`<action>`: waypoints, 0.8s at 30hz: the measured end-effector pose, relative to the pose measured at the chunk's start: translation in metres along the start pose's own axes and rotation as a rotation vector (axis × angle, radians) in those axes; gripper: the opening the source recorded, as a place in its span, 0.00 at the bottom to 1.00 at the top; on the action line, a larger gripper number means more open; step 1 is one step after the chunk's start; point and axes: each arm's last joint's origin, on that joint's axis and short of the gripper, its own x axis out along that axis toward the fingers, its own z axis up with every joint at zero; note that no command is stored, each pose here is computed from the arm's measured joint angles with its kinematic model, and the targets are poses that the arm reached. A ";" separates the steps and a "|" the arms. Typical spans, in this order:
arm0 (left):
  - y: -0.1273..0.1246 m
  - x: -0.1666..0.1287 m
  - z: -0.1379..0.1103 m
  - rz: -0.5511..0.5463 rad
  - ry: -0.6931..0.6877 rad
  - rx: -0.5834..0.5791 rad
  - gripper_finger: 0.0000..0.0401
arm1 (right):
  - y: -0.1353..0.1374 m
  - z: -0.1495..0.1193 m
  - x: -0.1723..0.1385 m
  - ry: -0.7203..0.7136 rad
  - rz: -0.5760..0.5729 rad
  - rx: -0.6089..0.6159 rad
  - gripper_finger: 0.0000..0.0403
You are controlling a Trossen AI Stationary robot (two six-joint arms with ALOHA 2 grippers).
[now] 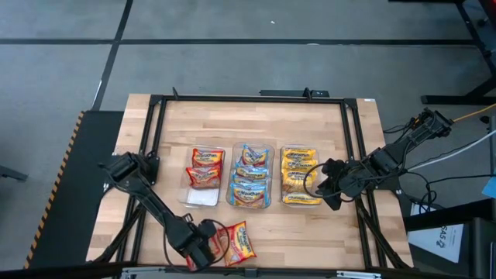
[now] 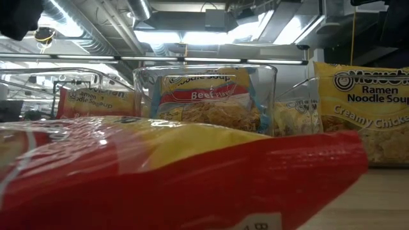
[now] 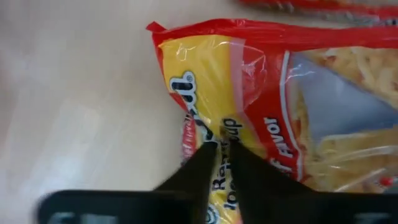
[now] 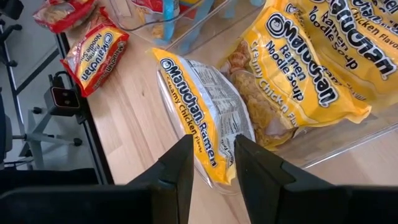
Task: Sort Maruchan noodles
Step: Put the red noodle pack into the left transparent bin
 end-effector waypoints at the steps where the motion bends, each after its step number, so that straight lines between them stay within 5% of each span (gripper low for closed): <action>1: 0.001 -0.002 0.000 -0.001 -0.010 0.001 0.09 | 0.000 0.000 0.000 0.000 0.000 0.000 0.29; 10: -0.001 -0.043 -0.001 -0.043 -0.066 0.031 0.00 | 0.000 0.000 0.000 0.000 -0.001 -0.005 0.29; 24: -0.001 -0.144 -0.009 0.069 -0.124 0.108 0.00 | -0.001 0.001 0.000 -0.031 -0.023 -0.033 0.29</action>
